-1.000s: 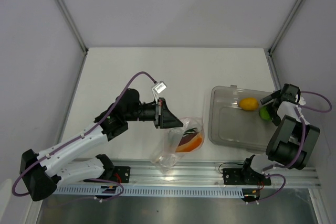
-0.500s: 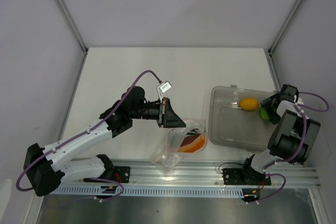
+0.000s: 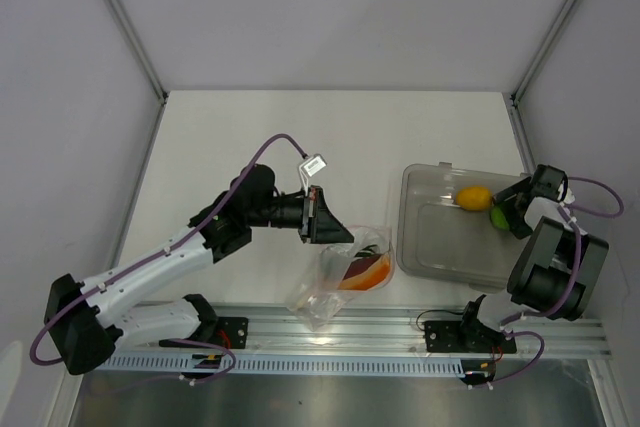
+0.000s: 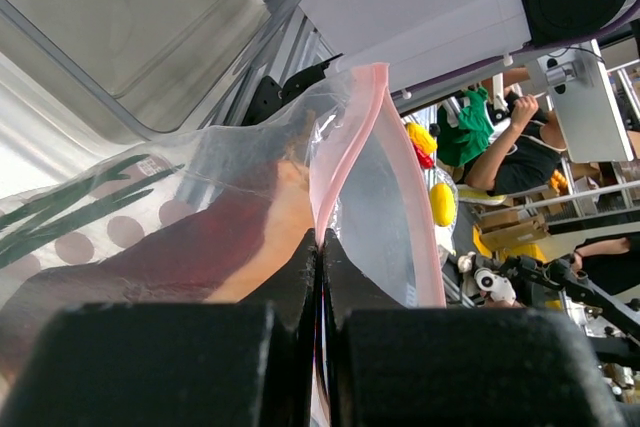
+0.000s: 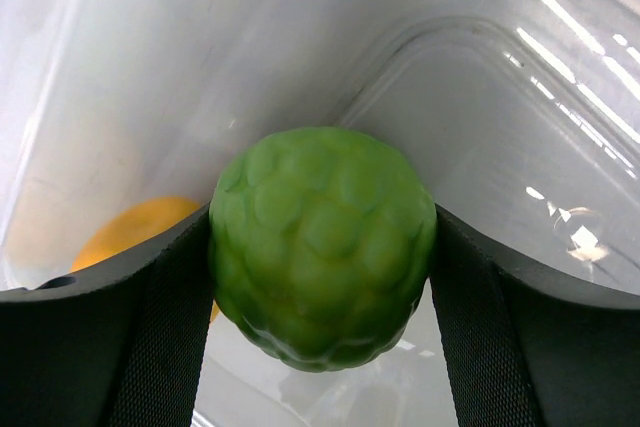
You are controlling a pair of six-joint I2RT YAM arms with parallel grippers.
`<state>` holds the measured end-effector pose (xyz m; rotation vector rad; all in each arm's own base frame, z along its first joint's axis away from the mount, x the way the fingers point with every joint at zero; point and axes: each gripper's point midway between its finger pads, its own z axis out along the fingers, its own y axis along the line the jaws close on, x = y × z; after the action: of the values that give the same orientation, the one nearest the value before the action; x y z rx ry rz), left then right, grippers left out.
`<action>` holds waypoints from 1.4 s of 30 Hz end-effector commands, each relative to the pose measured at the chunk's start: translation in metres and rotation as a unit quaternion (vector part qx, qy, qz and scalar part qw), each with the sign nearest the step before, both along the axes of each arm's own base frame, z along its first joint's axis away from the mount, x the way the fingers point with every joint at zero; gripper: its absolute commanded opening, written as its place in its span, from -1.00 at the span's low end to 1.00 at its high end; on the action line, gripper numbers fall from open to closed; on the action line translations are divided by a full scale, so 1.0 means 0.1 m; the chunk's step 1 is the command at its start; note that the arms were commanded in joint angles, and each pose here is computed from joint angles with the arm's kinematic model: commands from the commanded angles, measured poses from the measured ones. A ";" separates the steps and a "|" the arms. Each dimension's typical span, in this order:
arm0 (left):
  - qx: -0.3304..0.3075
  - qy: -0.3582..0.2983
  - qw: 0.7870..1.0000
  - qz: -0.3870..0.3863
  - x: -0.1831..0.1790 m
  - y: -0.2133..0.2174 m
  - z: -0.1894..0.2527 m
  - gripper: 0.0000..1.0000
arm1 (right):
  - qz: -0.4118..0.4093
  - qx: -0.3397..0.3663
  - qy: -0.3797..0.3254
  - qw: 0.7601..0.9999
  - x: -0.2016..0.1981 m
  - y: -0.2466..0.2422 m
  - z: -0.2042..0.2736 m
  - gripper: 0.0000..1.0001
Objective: Place the food in the zip-top bag and seal the zipper
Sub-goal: Pick up the fake fruit from the bin, then place the fake fruit in the zipper food storage bag.
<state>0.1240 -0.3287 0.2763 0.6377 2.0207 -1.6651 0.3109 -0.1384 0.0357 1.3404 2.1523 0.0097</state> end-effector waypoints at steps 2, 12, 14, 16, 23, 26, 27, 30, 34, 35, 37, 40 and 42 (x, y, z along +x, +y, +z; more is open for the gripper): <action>-0.033 -0.014 0.999 -0.004 -0.04 0.03 0.22 -0.99 | 0.020 -0.008 -0.023 0.999 0.01 0.05 0.17 -0.82; -0.026 -0.004 1.000 0.008 -0.01 0.03 0.13 -0.99 | 0.046 -0.020 -0.045 0.998 -0.06 0.24 0.44 -1.00; -0.023 -0.004 1.000 0.010 0.00 0.03 0.12 -0.99 | 0.052 -0.027 -0.058 0.997 -0.06 0.27 0.55 -1.00; -0.019 -0.006 1.000 0.014 0.01 0.04 0.10 -0.99 | 0.070 -0.018 -0.068 0.995 -0.06 0.39 0.62 -1.00; -0.018 -0.008 0.999 0.027 0.05 0.05 0.11 -0.99 | 0.105 -0.022 -0.112 0.988 -0.09 0.63 0.99 -1.00; -0.021 -0.005 0.999 0.024 0.04 0.03 0.14 -0.99 | 0.122 -0.021 -0.129 0.984 -0.08 0.74 1.12 -1.00; -0.020 -0.002 0.999 0.024 0.04 0.03 0.13 -0.99 | 0.126 -0.022 -0.133 0.983 -0.11 0.77 1.17 -1.00; -0.025 0.001 0.999 0.024 0.04 0.02 0.16 -0.99 | 0.144 -0.020 -0.141 0.979 -0.13 0.87 1.29 -1.00; -0.025 0.004 0.999 0.024 0.05 0.02 0.15 -0.99 | 0.161 -0.016 -0.157 0.974 -0.18 0.99 1.44 -1.00; -0.023 0.006 0.999 0.026 0.05 0.02 0.14 -0.99 | 0.177 -0.006 -0.167 0.970 -0.19 1.09 1.48 -1.00; -0.020 0.004 0.999 0.028 0.06 0.02 0.13 -0.99 | 0.200 -0.002 -0.191 0.961 -0.20 1.23 1.63 -1.00; -0.016 0.006 0.999 0.034 0.08 0.02 0.10 -0.99 | 0.262 0.008 -0.221 0.939 -0.20 1.58 1.89 -1.00; -0.015 0.009 0.999 0.034 0.09 0.01 0.09 -0.99 | 0.309 0.017 -0.230 0.923 -0.23 1.85 2.00 -1.00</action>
<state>0.1277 -0.3275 0.2786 0.5626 2.0271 -1.6670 0.2870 0.0139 0.1936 0.7051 2.1052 0.4400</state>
